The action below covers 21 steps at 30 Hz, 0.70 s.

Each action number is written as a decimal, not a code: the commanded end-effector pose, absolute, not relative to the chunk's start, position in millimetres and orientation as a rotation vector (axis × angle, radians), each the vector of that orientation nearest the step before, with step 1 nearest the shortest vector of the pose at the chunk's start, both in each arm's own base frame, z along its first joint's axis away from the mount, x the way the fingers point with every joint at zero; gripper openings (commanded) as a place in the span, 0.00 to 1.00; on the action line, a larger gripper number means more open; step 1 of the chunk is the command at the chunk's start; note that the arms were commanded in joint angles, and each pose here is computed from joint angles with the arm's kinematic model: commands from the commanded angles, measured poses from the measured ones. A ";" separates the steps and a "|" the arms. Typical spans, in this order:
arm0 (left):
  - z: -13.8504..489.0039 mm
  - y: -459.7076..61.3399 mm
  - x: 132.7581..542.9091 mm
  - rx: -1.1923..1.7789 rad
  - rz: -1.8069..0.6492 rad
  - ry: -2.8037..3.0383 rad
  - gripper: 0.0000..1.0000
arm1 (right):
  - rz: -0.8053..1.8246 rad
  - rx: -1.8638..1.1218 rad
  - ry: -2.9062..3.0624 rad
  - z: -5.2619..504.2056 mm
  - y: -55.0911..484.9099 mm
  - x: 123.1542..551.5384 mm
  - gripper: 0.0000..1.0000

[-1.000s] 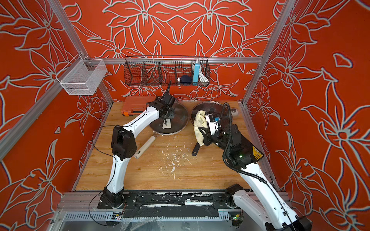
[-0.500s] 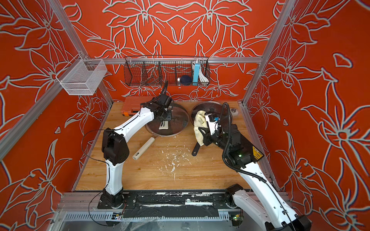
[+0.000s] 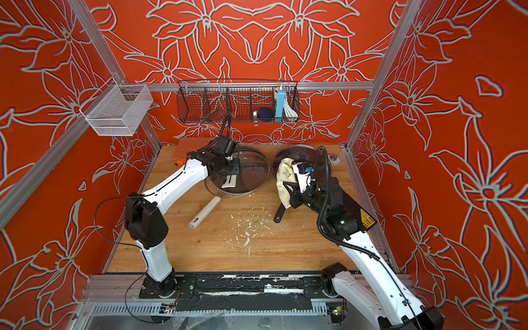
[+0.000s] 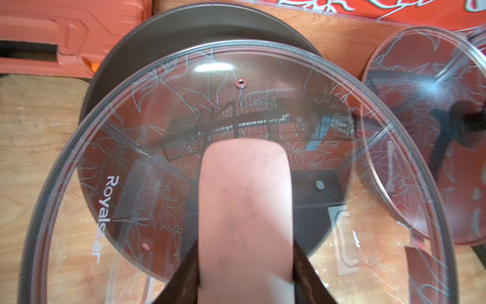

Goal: Wipe the pot lid with a cloth
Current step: Pick up the pot lid from the cooking pot, then wipe the pot lid.

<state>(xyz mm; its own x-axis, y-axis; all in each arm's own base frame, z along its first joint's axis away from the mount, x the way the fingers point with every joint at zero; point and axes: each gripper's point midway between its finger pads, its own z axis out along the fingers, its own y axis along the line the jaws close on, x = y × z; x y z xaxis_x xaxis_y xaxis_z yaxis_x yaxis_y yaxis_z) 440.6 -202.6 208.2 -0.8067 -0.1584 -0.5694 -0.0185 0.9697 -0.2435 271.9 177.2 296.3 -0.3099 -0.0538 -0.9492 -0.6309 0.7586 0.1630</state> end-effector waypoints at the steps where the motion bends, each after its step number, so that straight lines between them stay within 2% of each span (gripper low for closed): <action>1: 317.2 -211.0 447.9 -0.154 -0.597 2.176 0.00 | 0.646 -0.509 1.784 305.0 177.3 269.4 0.00; 10: 341.5 -213.8 424.6 -0.151 -0.983 2.112 0.00 | 0.656 -0.426 1.692 331.6 165.8 260.1 0.00; 21: 367.2 -223.2 399.2 -0.142 -1.432 2.036 0.00 | 0.702 -0.457 1.668 335.4 173.5 257.7 0.00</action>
